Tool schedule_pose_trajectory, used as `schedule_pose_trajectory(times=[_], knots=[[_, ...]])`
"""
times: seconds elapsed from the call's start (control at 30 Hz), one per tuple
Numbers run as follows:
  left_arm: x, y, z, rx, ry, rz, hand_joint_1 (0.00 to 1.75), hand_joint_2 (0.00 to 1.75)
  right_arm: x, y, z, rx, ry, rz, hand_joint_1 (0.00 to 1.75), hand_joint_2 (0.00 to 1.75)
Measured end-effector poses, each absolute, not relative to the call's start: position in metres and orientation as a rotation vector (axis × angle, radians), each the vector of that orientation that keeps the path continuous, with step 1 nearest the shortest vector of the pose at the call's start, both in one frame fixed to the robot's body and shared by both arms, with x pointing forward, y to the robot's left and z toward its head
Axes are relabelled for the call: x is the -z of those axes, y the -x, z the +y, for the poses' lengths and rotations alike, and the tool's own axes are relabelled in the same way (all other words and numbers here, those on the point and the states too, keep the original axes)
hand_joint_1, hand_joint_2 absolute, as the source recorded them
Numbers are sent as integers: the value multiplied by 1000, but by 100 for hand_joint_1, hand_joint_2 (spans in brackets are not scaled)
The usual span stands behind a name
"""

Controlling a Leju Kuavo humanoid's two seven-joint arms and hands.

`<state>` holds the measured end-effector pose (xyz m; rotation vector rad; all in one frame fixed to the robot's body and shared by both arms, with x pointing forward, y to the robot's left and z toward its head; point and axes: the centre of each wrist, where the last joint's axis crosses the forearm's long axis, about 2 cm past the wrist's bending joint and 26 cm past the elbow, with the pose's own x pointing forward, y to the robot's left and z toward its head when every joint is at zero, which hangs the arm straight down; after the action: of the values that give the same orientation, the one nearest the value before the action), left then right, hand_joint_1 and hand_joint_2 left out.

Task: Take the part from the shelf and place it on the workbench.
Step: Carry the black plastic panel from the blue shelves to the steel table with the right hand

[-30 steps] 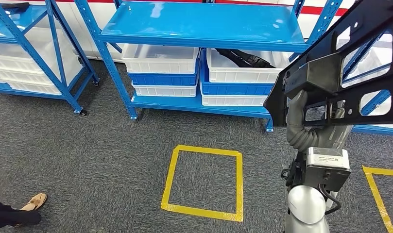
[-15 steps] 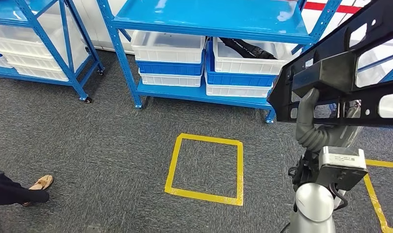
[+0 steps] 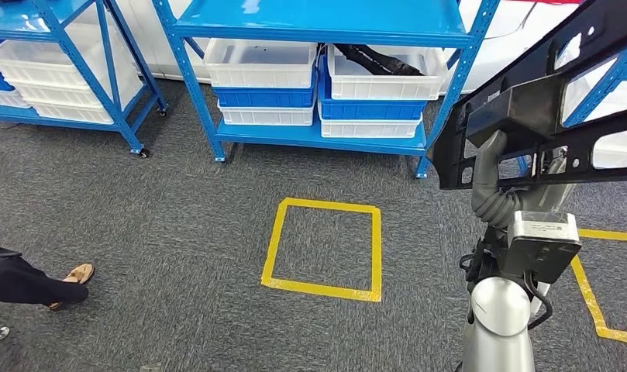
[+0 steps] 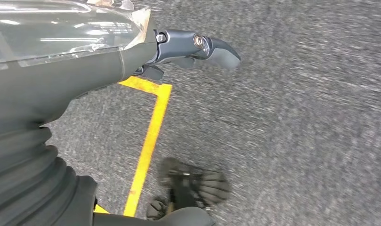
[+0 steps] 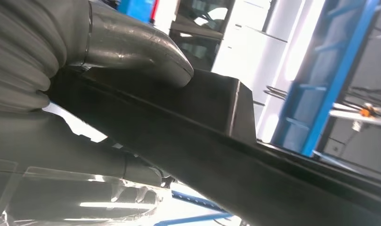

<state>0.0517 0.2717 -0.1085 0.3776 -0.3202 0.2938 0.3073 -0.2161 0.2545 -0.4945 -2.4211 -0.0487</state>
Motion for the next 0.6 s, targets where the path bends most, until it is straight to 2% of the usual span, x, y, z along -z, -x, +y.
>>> schedule_pose_trajectory(times=[0.6], knots=[[108,-54,268,-314,-385,-322,0,175,-248,-314,-223,56,519,-2387,175,175]])
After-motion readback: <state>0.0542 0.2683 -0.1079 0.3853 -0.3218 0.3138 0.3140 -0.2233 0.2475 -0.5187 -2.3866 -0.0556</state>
